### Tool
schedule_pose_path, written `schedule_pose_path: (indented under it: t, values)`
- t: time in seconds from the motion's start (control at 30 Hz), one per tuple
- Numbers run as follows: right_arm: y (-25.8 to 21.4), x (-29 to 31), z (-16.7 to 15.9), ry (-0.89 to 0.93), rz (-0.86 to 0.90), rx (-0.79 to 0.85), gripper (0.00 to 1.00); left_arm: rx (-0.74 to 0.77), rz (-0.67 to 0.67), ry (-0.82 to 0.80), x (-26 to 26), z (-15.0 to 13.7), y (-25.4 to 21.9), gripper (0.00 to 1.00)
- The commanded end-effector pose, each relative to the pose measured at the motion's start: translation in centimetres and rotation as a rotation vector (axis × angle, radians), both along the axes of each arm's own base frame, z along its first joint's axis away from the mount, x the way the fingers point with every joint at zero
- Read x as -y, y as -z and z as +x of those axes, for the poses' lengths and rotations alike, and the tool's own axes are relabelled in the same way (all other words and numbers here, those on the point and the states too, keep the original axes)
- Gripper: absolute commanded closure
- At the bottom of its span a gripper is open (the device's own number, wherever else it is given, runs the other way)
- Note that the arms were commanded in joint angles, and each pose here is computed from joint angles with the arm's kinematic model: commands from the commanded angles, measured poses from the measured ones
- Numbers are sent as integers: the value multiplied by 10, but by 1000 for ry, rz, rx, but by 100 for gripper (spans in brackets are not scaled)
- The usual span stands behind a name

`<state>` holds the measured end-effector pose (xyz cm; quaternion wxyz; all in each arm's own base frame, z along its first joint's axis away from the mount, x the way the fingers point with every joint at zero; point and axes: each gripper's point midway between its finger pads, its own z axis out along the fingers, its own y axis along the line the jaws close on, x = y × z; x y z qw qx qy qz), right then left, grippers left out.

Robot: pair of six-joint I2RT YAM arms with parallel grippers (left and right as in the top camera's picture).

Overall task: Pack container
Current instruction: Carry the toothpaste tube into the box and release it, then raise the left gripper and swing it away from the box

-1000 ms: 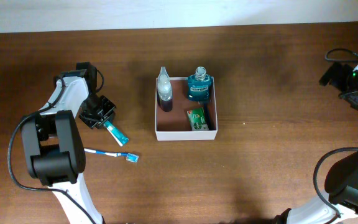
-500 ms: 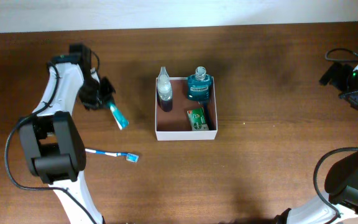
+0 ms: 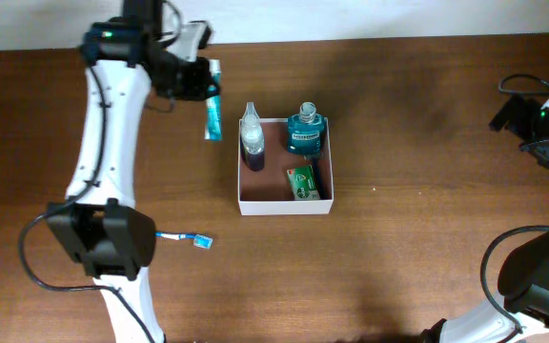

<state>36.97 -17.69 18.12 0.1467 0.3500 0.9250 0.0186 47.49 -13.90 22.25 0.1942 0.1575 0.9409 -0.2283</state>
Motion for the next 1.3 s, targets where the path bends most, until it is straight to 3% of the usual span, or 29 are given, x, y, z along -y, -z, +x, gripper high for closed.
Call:
schedule_pose_path:
  t: [0.0,0.1,0.3,0.43,0.53,0.7,0.87,0.93,1.13,1.27]
  values:
    - [-13,2,1,0,-19,31,1,110,-7,248,50,-15,-13,84]
    - [-13,2,1,0,-19,31,1,144,3,366,79,-29,-13,82]
    - [-13,2,1,0,-19,31,1,191,-69,660,126,-72,-18,68]
    - [-13,2,1,0,-19,31,1,213,-1,711,126,-75,-12,65]
    - [-13,2,1,0,-19,31,1,218,15,697,122,-71,-11,56]
    - [-13,2,1,0,-19,31,1,237,-5,561,104,-50,-31,55]
    - [-13,2,1,0,-19,31,1,254,-28,264,38,-10,-68,50]
    - [-13,2,1,0,-19,31,2,258,-22,198,9,-1,-71,44]
    - [-13,2,1,0,-19,31,1,175,-82,-83,-65,15,-73,43]
    - [-13,2,1,0,-19,31,1,176,-182,-95,-79,14,-83,43]
